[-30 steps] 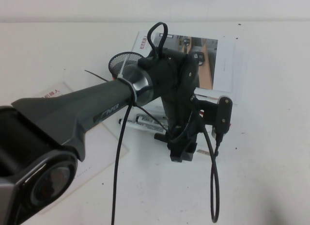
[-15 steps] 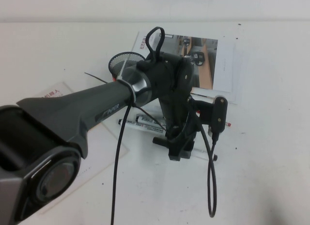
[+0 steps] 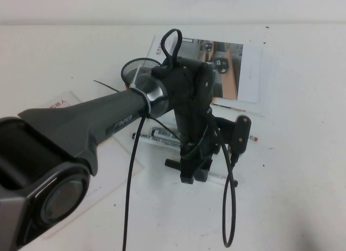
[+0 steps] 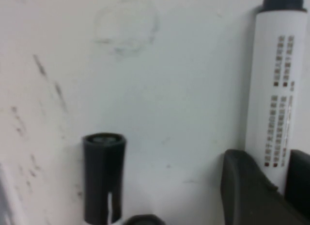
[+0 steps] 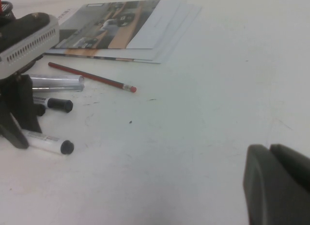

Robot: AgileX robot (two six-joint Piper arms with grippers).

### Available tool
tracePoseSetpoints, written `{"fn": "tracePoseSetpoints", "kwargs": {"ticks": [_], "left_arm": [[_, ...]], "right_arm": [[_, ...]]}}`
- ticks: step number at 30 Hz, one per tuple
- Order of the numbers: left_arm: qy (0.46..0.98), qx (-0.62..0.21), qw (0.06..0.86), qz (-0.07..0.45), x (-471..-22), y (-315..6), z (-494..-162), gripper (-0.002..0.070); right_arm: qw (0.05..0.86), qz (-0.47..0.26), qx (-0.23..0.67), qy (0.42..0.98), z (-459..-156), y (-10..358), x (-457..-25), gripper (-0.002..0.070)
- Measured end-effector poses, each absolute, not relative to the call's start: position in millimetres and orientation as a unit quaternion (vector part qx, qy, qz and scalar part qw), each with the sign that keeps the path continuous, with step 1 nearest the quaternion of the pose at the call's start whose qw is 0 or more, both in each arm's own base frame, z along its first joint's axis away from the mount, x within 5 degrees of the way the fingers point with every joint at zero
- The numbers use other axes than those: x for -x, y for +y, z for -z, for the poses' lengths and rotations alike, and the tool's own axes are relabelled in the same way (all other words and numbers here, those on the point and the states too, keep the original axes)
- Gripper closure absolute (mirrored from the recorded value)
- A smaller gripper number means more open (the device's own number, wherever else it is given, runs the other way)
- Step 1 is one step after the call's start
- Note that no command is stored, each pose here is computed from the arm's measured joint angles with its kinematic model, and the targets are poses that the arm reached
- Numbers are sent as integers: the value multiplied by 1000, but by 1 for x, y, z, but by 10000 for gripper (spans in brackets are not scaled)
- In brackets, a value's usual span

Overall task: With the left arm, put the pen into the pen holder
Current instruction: Pick up the pen on the table, then place the pen onto the pen holder

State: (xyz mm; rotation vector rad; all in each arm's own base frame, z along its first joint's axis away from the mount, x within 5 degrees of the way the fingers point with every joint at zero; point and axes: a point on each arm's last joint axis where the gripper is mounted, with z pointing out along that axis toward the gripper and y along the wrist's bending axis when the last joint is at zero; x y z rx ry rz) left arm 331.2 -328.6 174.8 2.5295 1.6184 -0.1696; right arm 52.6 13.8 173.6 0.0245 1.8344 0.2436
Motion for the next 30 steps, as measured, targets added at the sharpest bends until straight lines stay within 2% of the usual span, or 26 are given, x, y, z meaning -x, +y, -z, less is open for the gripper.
{"fn": "tracePoseSetpoints", "kwargs": {"ticks": [5,12,19,23,30], "left_arm": [[563,-821,75,56,-330,-326,-188,559],[625,-755,192,51,-315,-313,-284,559],[671,-671,312,56,-306,-287,-337,559],[694,-584,418,58,-303,-261,-344,559],[703,-386,594,67,-295,-212,-317,559]], "right_arm": [[602,-105,-11,792,-174,14,-53,698],[602,-105,-11,792,-174,14,-53,698],[602,-105,-11,792,-174,14,-53,698],[602,-105,-11,792,-174,14,-53,698],[602,-105,-11,792,-174,14,-53,698]]}}
